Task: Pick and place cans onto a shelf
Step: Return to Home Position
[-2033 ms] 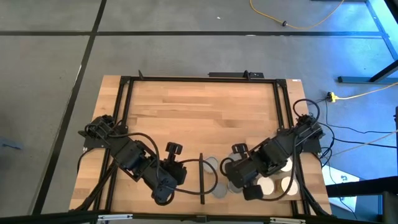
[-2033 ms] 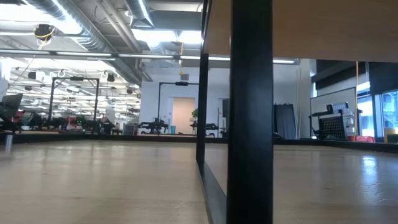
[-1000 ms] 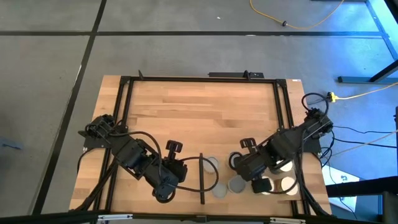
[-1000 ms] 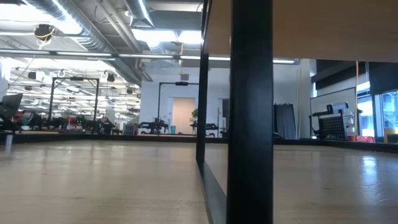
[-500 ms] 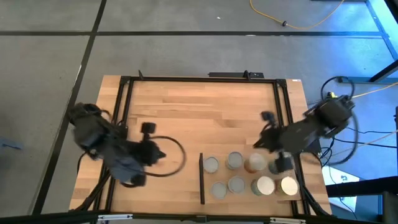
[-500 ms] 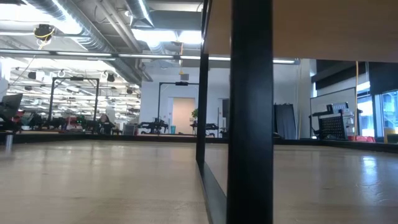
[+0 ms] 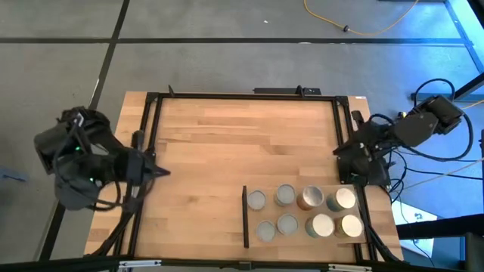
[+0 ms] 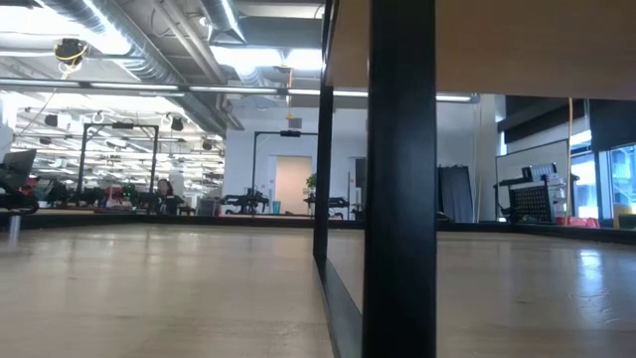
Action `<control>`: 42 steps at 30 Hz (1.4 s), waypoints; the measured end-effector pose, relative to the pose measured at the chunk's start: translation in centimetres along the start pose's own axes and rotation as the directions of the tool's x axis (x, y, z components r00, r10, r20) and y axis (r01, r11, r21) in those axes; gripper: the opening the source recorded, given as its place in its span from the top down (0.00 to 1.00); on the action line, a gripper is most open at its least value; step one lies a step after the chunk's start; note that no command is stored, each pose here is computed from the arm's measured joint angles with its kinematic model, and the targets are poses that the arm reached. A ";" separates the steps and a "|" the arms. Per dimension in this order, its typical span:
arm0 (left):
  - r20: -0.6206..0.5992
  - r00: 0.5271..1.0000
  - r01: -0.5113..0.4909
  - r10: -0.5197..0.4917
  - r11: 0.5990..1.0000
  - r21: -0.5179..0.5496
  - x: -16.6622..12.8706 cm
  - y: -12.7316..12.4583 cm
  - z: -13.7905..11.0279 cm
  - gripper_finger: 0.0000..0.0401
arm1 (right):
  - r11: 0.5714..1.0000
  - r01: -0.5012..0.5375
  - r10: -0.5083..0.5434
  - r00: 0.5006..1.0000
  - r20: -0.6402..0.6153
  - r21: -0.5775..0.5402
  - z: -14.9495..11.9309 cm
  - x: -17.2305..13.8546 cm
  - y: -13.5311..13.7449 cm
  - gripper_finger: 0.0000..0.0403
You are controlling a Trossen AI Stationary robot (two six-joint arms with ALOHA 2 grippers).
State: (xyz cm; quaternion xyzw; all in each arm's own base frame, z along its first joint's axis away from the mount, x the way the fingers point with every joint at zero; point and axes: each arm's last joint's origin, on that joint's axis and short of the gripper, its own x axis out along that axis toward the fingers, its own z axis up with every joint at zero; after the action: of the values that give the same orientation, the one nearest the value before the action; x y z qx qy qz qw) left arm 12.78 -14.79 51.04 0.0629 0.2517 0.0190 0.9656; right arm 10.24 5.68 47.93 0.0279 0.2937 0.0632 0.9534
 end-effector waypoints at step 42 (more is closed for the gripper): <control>0.611 0.699 0.495 -0.371 0.868 -0.040 0.1 13.1 -23.0 1.00 | 0.962 -0.194 0.112 0.921 0.373 0.192 -14.8 1.9 -4.8 0.95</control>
State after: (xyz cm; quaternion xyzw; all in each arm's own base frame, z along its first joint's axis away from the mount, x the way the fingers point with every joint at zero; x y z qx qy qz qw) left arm 1.57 0.73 32.85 -0.0939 -0.0532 -0.2047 0.9729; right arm 3.94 1.46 34.25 0.1698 0.1169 0.0980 0.9736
